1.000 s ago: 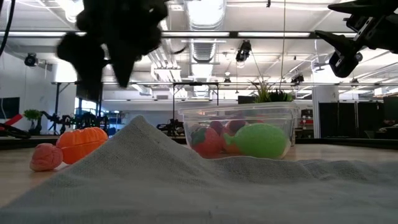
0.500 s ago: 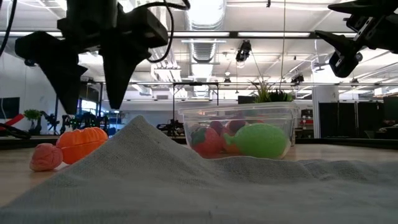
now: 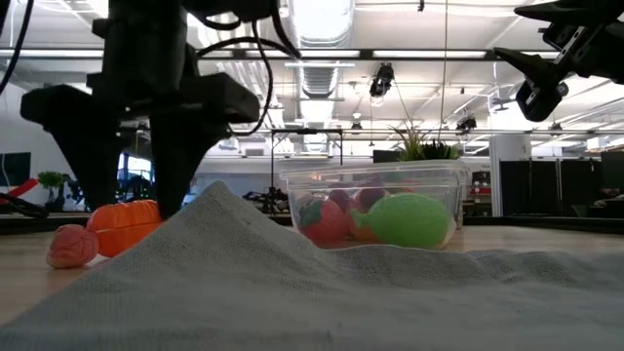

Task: Pick and placing Produce into tupperware
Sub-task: Put the orange pumpkin into the transparent container

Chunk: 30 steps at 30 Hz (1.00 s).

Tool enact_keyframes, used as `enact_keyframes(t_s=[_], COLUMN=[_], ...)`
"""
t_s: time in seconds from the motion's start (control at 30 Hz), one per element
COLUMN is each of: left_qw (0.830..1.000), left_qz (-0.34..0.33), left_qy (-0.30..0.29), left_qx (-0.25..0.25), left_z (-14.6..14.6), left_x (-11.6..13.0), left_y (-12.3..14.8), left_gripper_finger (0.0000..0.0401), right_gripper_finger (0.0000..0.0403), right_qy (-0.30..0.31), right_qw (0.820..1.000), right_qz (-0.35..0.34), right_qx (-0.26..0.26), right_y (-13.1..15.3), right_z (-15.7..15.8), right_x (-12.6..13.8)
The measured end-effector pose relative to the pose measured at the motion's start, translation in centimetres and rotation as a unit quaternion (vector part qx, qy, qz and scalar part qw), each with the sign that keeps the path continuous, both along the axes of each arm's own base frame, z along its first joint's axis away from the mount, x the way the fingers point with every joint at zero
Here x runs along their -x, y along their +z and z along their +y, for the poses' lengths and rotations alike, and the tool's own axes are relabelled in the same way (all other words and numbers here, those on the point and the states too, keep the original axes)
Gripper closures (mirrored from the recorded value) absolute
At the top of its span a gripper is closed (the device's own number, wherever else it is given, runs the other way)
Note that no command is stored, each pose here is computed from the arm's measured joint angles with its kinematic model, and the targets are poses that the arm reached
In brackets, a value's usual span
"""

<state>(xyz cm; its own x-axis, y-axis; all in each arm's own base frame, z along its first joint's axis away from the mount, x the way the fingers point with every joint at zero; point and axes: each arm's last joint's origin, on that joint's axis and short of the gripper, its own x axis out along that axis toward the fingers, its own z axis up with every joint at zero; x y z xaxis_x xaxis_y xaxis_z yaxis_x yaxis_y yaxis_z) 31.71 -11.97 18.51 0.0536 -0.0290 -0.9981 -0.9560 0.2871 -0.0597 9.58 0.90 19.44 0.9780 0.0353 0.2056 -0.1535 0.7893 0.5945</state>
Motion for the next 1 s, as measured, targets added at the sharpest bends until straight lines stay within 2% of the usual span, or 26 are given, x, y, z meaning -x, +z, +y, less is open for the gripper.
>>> enact_keyframes(t_s=[0.23, 0.5, 1.0], left_qw=[0.999, 0.999, 0.999], left_qz=[-0.033, -0.013, -0.015], left_qy=[-0.003, -0.004, -0.018], left_qx=[0.012, 0.038, 0.037], left_z=[-0.2, -0.3, -0.3], left_x=[-0.7, -0.1, -0.1], left_y=[-1.2, -2.1, -2.1], left_gripper_finger=[0.0102, 0.0102, 0.0102], right_gripper_finger=[0.0197, 0.0197, 0.0197], right_qy=[0.000, 0.000, 0.000], right_qw=[1.000, 1.000, 1.000], right_qz=[0.000, 0.000, 0.000], right_qx=[0.000, 0.000, 0.000], right_y=[0.0, 0.0, 0.0], right_z=[0.0, 0.0, 0.0], right_x=[0.0, 0.0, 0.0])
